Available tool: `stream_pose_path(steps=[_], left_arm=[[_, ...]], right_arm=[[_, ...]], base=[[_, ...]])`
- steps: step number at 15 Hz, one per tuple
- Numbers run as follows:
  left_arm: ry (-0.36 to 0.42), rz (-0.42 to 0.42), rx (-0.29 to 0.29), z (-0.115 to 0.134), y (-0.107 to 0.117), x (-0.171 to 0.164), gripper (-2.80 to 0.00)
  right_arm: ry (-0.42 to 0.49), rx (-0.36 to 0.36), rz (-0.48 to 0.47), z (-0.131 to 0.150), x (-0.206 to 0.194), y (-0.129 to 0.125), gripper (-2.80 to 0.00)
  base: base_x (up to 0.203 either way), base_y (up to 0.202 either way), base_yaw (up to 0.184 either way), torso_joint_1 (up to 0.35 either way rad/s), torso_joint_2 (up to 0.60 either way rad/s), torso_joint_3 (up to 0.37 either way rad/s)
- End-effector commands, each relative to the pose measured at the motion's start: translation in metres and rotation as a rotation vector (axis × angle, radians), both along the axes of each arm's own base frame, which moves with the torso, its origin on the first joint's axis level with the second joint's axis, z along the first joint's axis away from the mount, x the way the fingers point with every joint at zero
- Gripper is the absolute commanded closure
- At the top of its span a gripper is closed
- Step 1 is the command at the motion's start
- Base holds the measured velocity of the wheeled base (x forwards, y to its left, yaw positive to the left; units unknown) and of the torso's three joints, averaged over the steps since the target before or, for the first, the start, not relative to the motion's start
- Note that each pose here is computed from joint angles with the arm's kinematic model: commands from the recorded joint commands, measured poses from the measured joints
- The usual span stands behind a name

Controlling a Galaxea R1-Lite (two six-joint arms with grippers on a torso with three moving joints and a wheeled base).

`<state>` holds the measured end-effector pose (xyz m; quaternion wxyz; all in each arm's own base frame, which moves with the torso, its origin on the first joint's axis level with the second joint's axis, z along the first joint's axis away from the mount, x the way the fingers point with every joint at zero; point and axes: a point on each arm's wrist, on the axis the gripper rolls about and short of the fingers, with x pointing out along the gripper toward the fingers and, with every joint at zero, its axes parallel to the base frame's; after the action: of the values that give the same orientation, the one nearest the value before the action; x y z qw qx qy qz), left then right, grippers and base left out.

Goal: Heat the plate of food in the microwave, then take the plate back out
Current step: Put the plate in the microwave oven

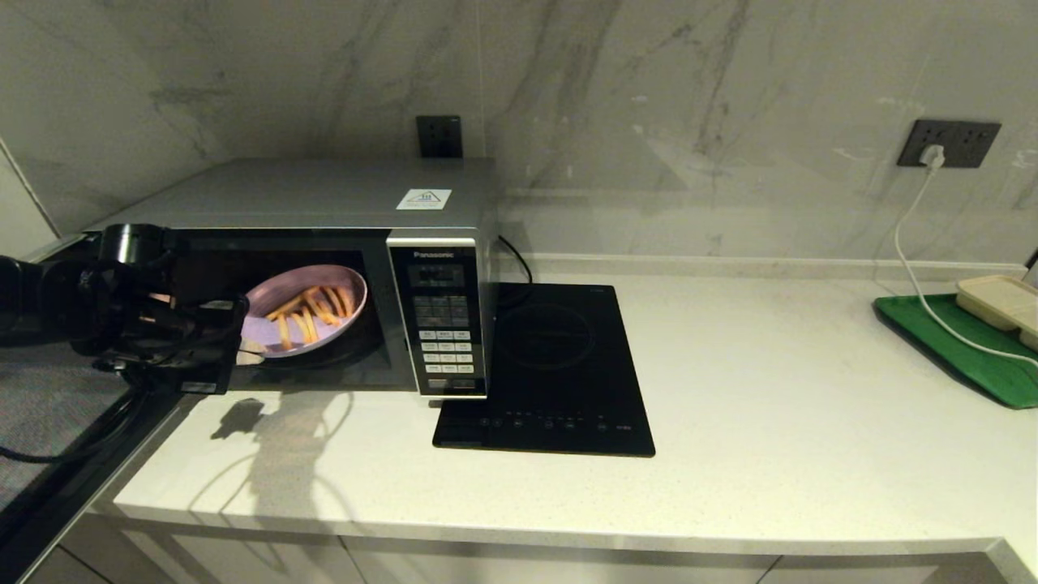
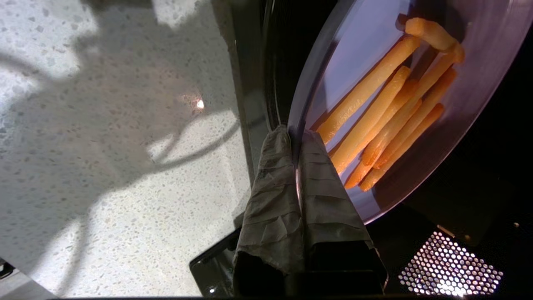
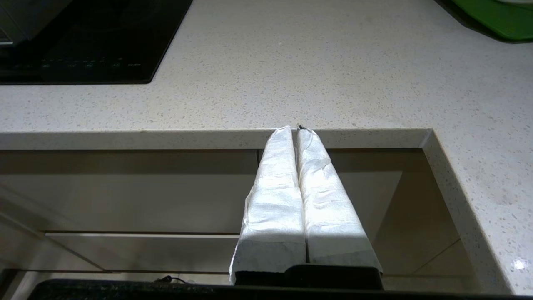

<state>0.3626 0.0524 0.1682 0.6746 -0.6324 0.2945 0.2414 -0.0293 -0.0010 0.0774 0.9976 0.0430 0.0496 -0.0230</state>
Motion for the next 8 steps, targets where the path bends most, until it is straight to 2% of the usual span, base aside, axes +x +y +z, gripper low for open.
stream_pose_path(steps=[1, 4, 8], left_arm=[[0.002, -0.011, -0.006, -0.002, -0.005, 0.005, 0.00], [-0.024, -0.023, -0.004, 0.003, -0.004, 0.011, 0.00], [-0.024, -0.022, -0.016, -0.001, -0.002, 0.022, 0.00]], right_arm=[[0.002, 0.001, -0.001, 0.000, 0.000, 0.000, 0.00], [0.002, 0.001, 0.000, 0.000, 0.000, 0.000, 0.00], [0.003, -0.001, 0.000, 0.000, 0.000, 0.000, 0.00]], base=[[0.000, 0.000, 0.000, 0.000, 0.00, 0.000], [0.000, 0.000, 0.000, 0.000, 0.00, 0.000], [0.000, 0.000, 0.000, 0.000, 0.00, 0.000]])
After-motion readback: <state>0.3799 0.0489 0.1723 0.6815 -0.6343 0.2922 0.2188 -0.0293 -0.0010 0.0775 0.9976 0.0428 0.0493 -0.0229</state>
